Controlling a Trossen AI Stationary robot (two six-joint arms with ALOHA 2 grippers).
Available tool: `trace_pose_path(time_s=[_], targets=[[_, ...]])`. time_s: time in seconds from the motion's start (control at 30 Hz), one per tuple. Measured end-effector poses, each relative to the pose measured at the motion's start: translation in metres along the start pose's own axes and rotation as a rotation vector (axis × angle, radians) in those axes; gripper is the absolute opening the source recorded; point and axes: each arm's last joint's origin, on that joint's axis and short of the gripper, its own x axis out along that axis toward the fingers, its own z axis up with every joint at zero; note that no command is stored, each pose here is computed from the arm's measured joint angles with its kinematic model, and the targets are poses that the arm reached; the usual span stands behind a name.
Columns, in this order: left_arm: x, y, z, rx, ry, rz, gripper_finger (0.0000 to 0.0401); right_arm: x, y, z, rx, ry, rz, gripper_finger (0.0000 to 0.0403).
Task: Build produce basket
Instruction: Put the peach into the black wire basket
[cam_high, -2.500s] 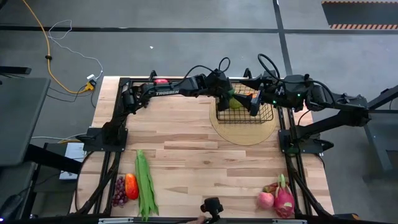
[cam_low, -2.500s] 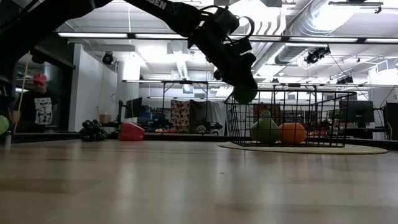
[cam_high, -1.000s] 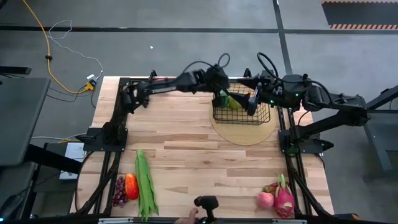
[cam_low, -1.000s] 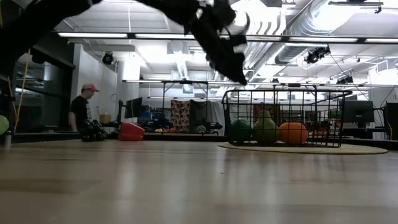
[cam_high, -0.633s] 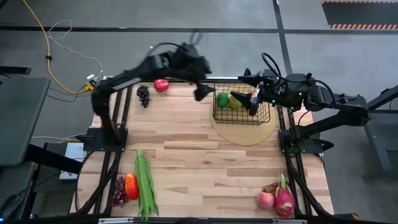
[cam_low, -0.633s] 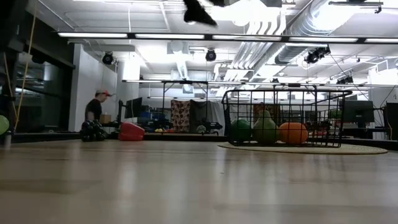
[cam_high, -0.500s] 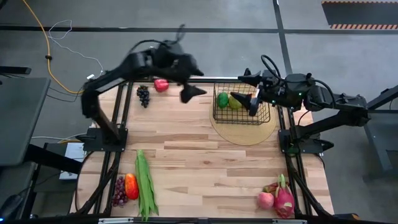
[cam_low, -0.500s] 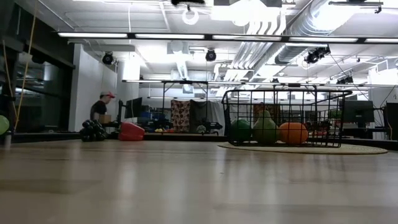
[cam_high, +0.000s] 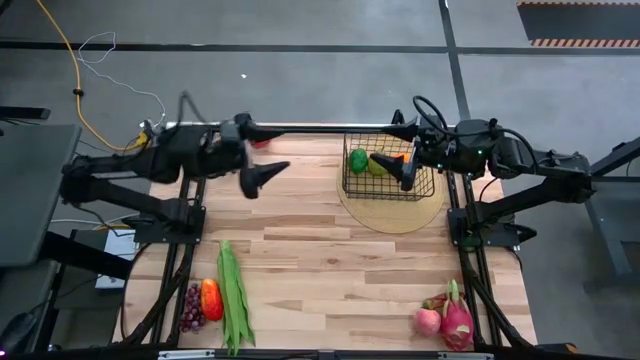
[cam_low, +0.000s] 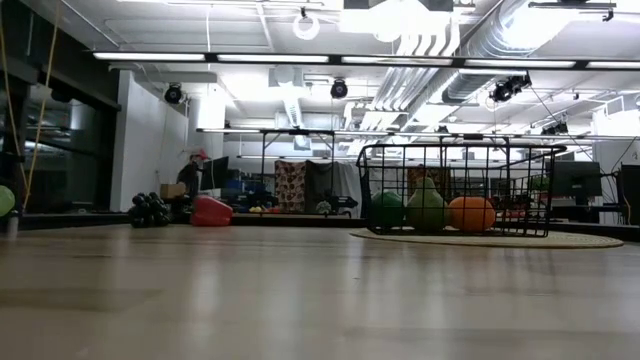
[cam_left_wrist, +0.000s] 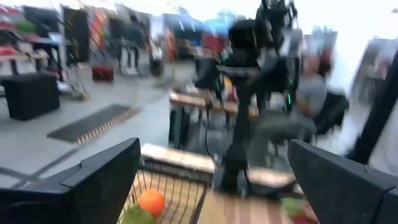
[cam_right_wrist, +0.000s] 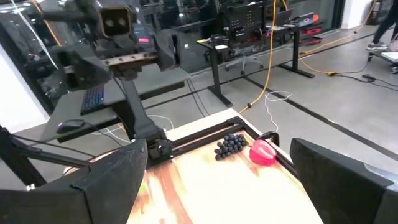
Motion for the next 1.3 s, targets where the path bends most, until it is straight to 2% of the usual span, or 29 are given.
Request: trace_pose_path(time_s=[0.1,0.2,0.53,0.73,0.87,0.93,1.03,1.17,1.3], targets=[[-0.02,0.004,-0.015,-0.07,-0.08,-0.02,0.0398,0.0,0.0,0.0,-0.003,0.001,0.003,0.0384],[-0.036,0.007,-0.02,-0.096,-0.131,-0.052,0.0396,0.0,0.0,0.0,-0.011,0.001,0.003,0.0384],[-0.051,0.009,-0.015,-0.035,-0.177,-0.053,0.0396,0.0,0.0,0.0,0.003,0.001,0.004,0.0384],[-0.047,0.009,-0.017,-0.032,-0.163,-0.05,0.0396,0.0,0.001,-0.001,0.131,0.012,0.026,0.0384],[-0.046,0.009,-0.018,-0.038,-0.157,-0.05,0.0395,0.0,0.002,-0.006,0.219,0.088,0.102,0.0384],[-0.045,0.008,-0.019,-0.038,-0.154,-0.05,0.0395,-0.001,0.003,-0.011,0.3,0.17,0.138,0.0384],[-0.043,0.008,-0.02,-0.037,-0.148,-0.049,0.0395,0.001,0.009,-0.029,0.442,0.369,0.144,0.0384],[-0.044,0.008,-0.019,-0.027,-0.15,-0.049,0.0395,0.002,0.03,-0.067,0.549,0.771,0.098,0.0384],[-0.044,0.008,-0.02,-0.001,-0.15,-0.046,0.0395,-0.004,0.063,-0.111,0.546,1.176,-0.026,0.0384]])
